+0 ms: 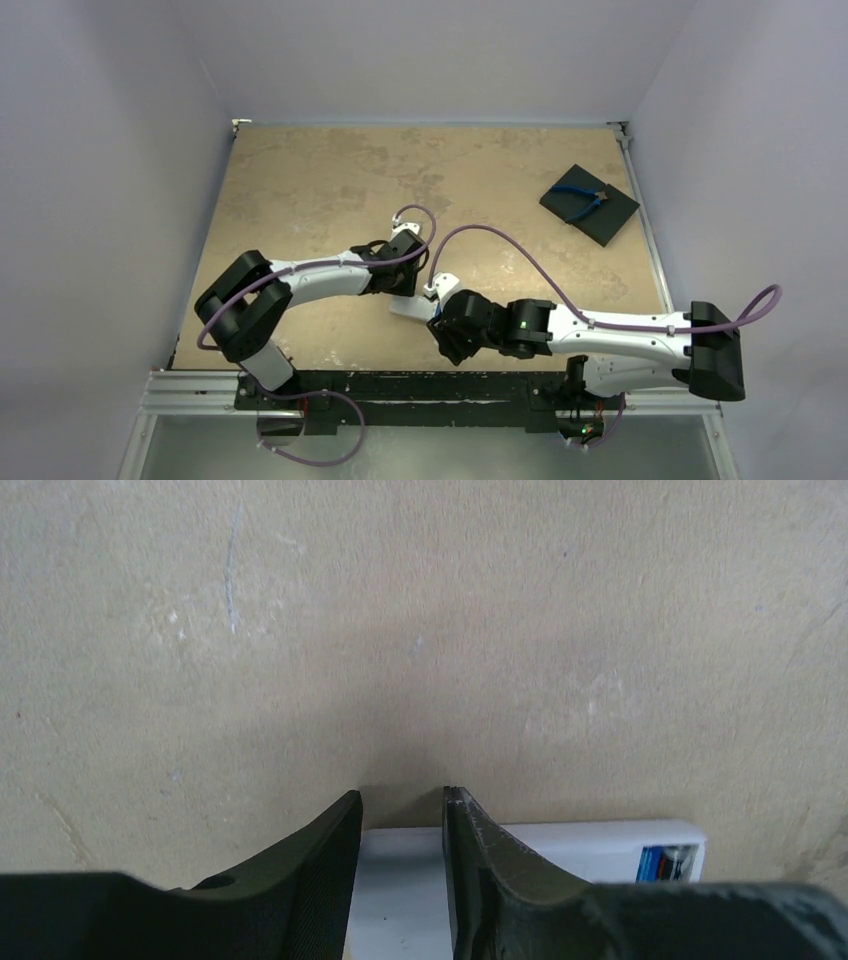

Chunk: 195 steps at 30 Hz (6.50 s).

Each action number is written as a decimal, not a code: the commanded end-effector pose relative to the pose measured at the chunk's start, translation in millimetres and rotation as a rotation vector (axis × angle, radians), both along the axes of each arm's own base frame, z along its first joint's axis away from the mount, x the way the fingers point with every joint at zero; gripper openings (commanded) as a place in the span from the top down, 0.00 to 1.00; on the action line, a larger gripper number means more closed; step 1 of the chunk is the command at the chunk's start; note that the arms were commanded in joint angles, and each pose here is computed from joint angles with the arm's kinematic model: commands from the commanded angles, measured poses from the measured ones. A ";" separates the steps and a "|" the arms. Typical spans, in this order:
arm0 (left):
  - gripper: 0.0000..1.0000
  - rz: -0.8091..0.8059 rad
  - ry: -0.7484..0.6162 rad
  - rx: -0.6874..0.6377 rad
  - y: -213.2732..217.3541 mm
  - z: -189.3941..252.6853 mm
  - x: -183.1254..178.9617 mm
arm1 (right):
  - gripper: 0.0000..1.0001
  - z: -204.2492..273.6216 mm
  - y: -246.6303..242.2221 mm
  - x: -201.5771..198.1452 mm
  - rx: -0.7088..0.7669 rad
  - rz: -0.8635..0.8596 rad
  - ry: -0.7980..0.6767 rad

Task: Load the batteries into the remote control

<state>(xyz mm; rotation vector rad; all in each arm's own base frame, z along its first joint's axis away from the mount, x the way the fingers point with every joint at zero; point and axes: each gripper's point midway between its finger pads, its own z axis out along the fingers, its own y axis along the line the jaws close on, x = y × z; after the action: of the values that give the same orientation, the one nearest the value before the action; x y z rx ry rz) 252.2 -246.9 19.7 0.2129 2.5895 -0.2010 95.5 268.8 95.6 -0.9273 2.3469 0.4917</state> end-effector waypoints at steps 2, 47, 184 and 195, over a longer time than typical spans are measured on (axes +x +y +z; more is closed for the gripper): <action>0.66 -0.014 -0.019 -0.049 -5.2 9.4 -14.4 | 0.69 8.7 -0.1 -0.7 -0.022 0.026 0.006; 0.44 0.092 0.272 -0.544 -3.7 37.6 -126.0 | 0.72 33.6 -1.7 65.0 0.017 -0.048 -0.087; 0.19 -0.050 -0.395 -0.381 91.9 213.9 -73.4 | 0.84 -44.1 21.8 66.0 -0.305 -0.151 0.148; 0.19 -0.050 -0.394 -0.381 91.8 213.4 -73.4 | 0.83 -47.0 28.6 64.8 -0.297 -0.148 0.169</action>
<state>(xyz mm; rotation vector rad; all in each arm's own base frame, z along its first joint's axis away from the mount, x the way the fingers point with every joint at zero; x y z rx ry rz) 175.0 -153.0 226.8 0.1621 2.1443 -0.5823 155.9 285.4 39.7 -0.8914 2.6952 0.1341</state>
